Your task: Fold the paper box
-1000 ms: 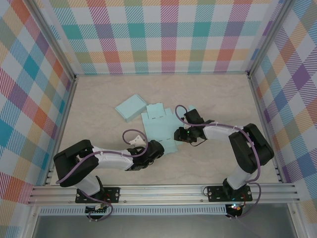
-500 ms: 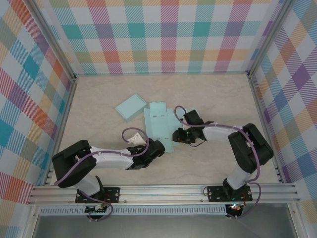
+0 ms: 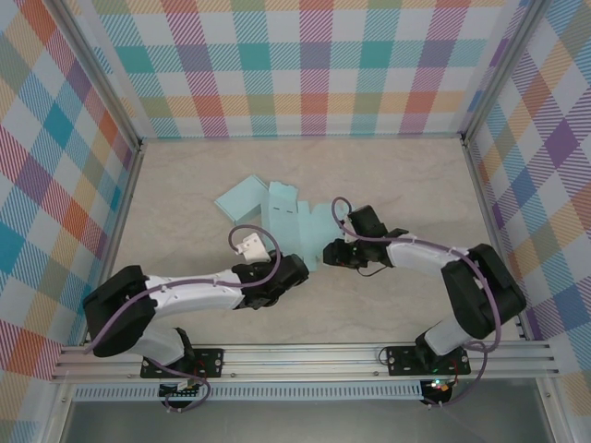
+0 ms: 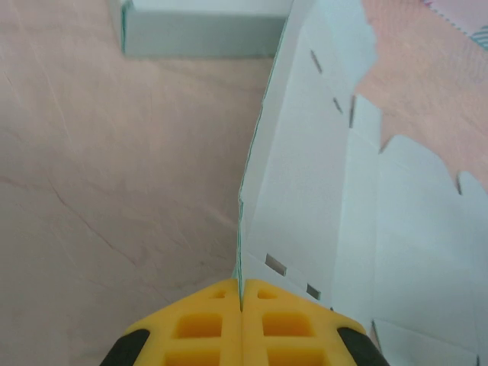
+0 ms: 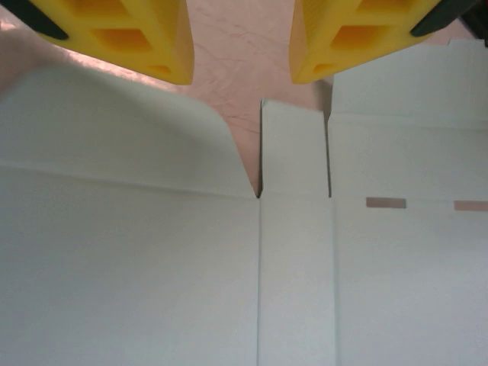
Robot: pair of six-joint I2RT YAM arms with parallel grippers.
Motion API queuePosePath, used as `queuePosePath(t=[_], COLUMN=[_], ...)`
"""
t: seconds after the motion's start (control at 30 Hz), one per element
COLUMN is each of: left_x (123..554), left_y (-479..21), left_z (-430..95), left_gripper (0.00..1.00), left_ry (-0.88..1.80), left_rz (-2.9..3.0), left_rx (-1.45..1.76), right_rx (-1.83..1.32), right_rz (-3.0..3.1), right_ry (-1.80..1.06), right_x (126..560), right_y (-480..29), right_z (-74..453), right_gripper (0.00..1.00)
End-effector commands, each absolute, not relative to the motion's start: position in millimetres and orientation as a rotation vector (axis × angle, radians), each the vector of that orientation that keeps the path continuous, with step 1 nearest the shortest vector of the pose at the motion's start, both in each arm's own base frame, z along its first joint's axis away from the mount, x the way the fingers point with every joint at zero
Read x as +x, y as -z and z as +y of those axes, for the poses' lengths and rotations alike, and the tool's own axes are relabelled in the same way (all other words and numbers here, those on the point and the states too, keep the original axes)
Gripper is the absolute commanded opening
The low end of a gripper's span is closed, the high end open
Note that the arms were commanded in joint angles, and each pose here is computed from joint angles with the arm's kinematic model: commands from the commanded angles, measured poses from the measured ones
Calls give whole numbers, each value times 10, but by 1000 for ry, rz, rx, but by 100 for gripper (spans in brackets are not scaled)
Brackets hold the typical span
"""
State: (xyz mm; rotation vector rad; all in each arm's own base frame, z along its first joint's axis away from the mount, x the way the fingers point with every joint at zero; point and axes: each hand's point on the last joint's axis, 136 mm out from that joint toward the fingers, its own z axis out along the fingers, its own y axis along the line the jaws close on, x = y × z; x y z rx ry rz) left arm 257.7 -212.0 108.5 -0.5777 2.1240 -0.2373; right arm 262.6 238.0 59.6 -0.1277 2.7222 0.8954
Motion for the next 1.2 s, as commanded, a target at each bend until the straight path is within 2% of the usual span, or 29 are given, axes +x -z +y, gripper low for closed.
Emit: queuePosePath(t=[0.0, 0.37, 0.63, 0.8, 0.9, 1.17], left_x=[2599, 2638, 2651, 2746, 2805, 2786], left_y=[-1396, -1747, -1794, -1806, -1892, -2218], left_z=[-1936, -1939, -1971, -2074, -2163, -2413], left_gripper=[0, 0, 0, 0, 0, 0], left_ry=[59, 181, 198, 190, 246, 423], left_rz=[2081, 2115, 2180, 2170, 2122, 1863], left_rx=[-331, 111, 442, 649, 767, 1155], right_rx=[-178, -218, -205, -219, -241, -369], right_rz=[2650, 2434, 2392, 2367, 2345, 2182], right_ry=[-935, -827, -758, -680, -617, -570], right_x=[2583, 2578, 2665, 2782, 2889, 3129], right_y=[-892, -1557, -1653, -1703, -1751, -2047], right_z=[2379, 2131, 2058, 2014, 1972, 2007], right_gripper=[42, 67, 76, 88, 100, 100])
